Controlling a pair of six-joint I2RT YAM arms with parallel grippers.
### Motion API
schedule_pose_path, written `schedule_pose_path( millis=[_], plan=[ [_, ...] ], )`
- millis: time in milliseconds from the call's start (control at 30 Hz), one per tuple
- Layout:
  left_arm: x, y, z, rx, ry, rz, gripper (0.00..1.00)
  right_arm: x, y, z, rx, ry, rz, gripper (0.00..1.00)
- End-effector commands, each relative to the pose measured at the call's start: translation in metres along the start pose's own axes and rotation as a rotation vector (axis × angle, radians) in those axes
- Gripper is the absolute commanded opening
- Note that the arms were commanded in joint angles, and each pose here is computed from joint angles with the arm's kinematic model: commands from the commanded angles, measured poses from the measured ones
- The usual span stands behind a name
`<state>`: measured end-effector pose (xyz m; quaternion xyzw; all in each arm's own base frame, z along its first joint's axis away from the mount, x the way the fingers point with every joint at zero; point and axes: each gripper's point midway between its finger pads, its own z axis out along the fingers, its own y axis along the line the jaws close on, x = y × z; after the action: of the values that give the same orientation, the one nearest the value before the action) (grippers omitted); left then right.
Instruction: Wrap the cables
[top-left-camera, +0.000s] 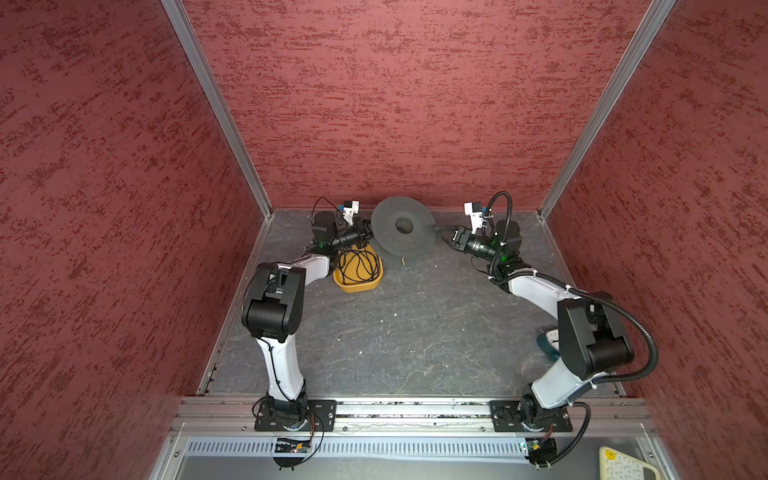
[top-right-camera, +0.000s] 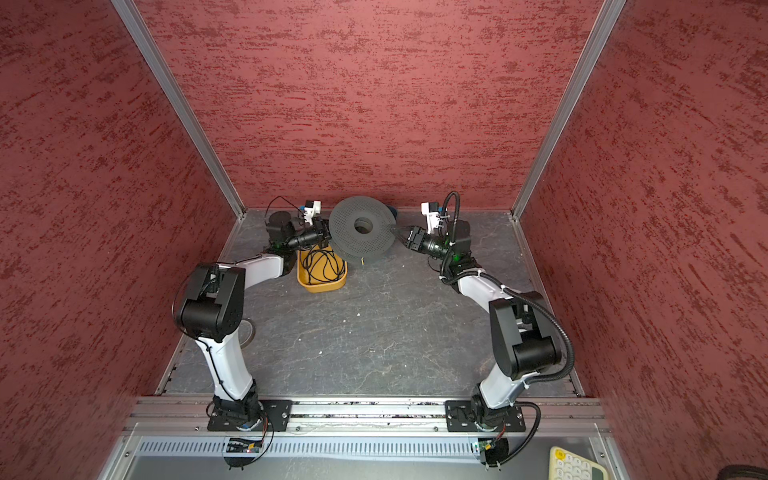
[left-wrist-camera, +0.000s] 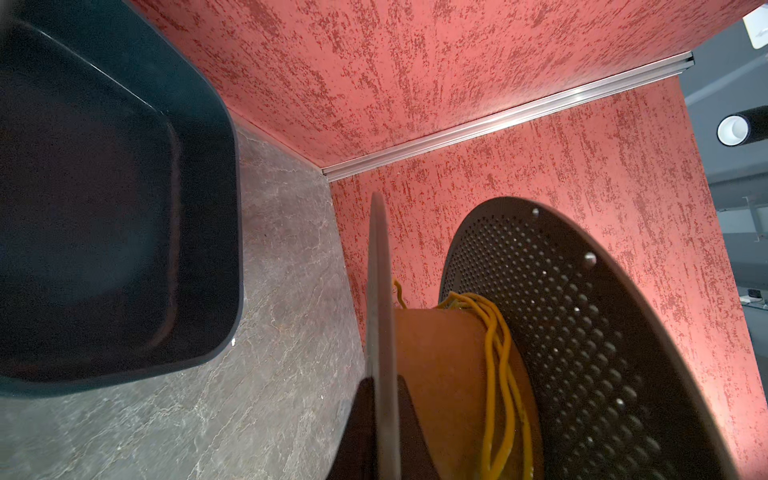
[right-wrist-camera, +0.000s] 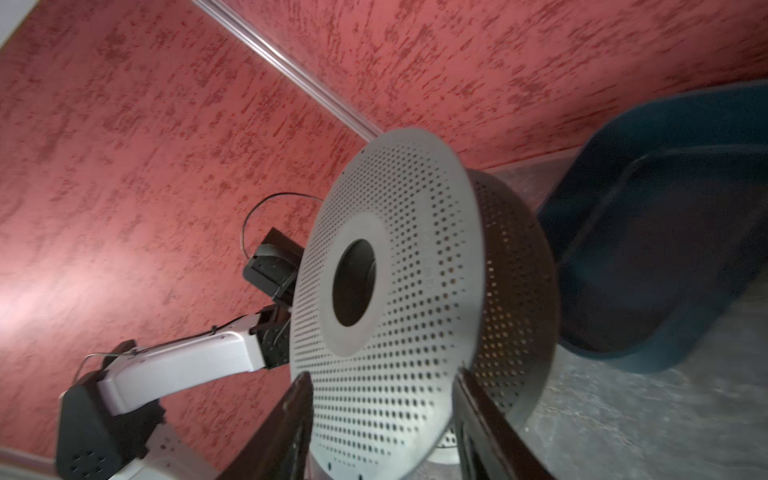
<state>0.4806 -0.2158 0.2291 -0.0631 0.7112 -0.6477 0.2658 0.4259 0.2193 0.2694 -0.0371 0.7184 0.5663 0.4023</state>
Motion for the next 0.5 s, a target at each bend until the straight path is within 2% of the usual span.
schedule_pose_path(
  millis=[0, 200, 467],
  plan=[
    [-0.004, -0.022, 0.001, 0.064, -0.002, 0.081, 0.00, -0.003, -0.014, -0.001, 0.101, -0.011, -0.015, 0.56],
    [-0.003, -0.021, 0.000, 0.038, 0.002, 0.098, 0.00, -0.002, -0.013, 0.002, 0.065, -0.012, 0.014, 0.55],
    [0.004, -0.024, 0.008, 0.066, 0.032, 0.091, 0.00, -0.001, 0.013, 0.012, -0.166, 0.014, 0.074, 0.43]
  ],
)
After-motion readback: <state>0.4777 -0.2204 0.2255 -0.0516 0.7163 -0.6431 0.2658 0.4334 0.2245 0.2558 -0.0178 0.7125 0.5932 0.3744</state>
